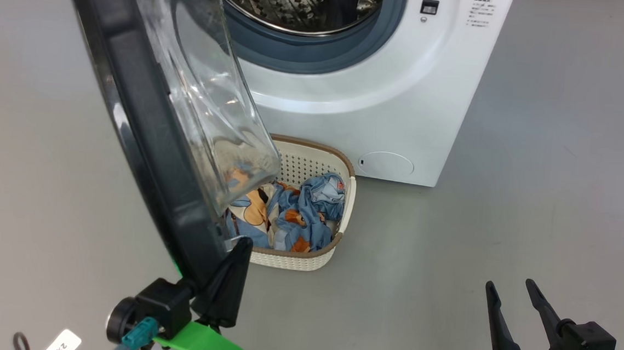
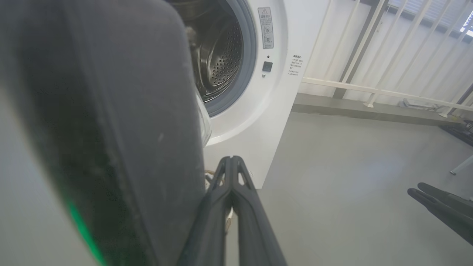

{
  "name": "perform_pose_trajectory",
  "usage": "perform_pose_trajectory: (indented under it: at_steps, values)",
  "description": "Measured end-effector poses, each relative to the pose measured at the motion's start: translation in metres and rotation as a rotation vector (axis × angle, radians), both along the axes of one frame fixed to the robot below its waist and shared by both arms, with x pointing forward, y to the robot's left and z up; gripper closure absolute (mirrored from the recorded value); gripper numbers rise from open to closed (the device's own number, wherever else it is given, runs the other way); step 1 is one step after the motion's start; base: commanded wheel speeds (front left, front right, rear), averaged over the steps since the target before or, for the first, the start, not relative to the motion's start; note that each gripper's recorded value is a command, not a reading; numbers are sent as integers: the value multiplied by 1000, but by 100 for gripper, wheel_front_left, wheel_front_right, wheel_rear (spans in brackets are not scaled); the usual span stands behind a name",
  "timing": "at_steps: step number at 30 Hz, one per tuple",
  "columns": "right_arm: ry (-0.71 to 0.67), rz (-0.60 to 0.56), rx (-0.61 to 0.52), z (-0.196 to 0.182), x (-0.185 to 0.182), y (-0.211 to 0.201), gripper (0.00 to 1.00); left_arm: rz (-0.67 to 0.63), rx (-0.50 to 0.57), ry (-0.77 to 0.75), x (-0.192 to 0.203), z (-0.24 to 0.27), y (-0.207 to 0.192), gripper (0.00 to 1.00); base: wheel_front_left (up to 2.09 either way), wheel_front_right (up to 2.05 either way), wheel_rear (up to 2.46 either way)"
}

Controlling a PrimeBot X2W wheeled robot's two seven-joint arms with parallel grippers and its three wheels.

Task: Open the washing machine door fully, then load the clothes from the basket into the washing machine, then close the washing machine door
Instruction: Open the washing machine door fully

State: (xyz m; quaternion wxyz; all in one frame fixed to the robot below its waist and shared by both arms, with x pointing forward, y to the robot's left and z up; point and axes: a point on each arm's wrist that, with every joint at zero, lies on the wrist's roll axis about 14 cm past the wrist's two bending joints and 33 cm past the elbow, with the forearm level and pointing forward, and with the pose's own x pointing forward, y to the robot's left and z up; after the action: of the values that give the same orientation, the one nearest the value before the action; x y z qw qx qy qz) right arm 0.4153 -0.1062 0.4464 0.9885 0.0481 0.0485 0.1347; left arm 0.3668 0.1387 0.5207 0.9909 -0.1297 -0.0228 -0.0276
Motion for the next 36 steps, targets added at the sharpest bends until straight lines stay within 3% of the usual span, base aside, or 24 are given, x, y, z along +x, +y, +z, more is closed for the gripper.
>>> perform_pose_trajectory:
  at_steps: [17, 36]
  values:
    - [0, 65, 7, -1, 7, 24, 0, 131, 1, 11, -18, 2, 36, 100, 0, 0, 0]
    - [-12, 133, 9, 4, 10, 47, 0, 395, 28, 47, -53, -6, 122, 100, 0, 0, 0]
